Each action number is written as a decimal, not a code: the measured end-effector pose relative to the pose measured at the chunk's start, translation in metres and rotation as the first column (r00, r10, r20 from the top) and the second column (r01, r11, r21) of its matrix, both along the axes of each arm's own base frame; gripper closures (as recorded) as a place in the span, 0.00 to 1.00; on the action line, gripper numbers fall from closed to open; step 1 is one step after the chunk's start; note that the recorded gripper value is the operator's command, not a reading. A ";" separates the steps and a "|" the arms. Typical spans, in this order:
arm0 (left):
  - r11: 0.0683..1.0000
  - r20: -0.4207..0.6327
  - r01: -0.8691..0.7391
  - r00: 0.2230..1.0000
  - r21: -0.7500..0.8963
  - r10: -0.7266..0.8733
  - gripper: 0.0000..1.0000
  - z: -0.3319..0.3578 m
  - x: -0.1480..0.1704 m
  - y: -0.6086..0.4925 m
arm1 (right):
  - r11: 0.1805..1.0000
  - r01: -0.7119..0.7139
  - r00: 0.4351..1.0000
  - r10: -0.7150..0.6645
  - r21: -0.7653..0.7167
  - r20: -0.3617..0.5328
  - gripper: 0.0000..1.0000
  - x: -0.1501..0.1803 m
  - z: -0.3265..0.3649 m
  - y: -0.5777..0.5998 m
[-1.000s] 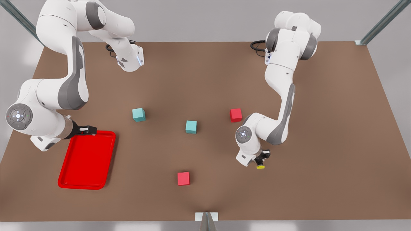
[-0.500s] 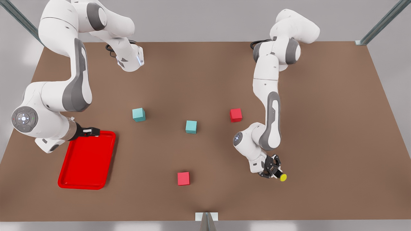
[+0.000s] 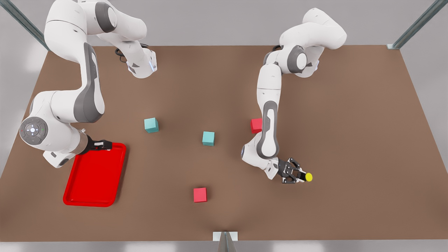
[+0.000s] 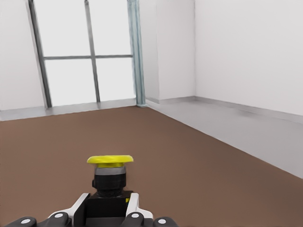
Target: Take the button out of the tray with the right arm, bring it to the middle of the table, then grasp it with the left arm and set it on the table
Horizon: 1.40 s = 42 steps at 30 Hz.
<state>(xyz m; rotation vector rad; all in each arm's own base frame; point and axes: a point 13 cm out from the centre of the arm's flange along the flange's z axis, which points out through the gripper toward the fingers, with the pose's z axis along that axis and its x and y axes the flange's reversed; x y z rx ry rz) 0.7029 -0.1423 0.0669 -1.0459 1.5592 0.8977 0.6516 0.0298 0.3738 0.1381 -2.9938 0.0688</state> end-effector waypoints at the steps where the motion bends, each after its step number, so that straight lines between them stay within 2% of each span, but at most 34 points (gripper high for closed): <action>1: 1.000 0.020 -0.007 1.000 0.007 0.007 0.65 -0.001 -0.002 0.000 | 1.000 0.000 1.000 0.000 0.000 0.002 0.00 0.000 0.001 0.000; 11: 0.999 0.150 -0.038 0.988 0.036 0.032 0.65 -0.017 -0.020 -0.004 | 1.000 0.002 1.000 -0.002 0.006 0.007 0.00 0.001 0.002 0.003; 20: 0.999 0.194 -0.043 0.980 -0.004 0.042 0.65 -0.035 -0.035 -0.020 | 1.000 0.002 1.000 -0.002 0.006 0.007 0.00 0.001 0.001 0.004; 23: 0.999 0.209 -0.042 0.977 -0.014 0.044 0.62 -0.035 -0.037 -0.024 | 1.000 0.002 1.000 -0.002 0.006 0.007 0.00 0.001 0.002 0.004; 25: 0.999 0.220 -0.037 0.975 -0.018 0.040 0.42 -0.034 -0.037 -0.028 | 1.000 0.002 1.000 -0.002 0.006 0.008 0.00 0.001 0.002 0.004; 26: 0.999 0.225 -0.032 0.974 -0.019 0.036 0.15 -0.033 -0.037 -0.031 | 1.000 0.001 1.000 -0.001 0.006 0.008 0.00 0.001 0.002 0.005; 27: 0.999 0.230 -0.030 0.973 -0.020 0.034 0.00 -0.032 -0.037 -0.032 | 1.000 0.001 1.000 -0.001 0.006 0.008 0.00 0.001 0.002 0.005; 38: 0.999 0.262 -0.025 0.965 -0.029 0.032 0.00 -0.029 -0.038 -0.037 | 1.000 0.004 1.000 -0.004 0.005 0.006 0.00 0.001 0.001 0.003; 42: 1.000 0.269 -0.011 0.963 -0.028 0.018 0.00 -0.019 -0.051 -0.064 | 1.000 0.003 1.000 -0.003 0.005 0.006 0.00 0.001 0.001 0.004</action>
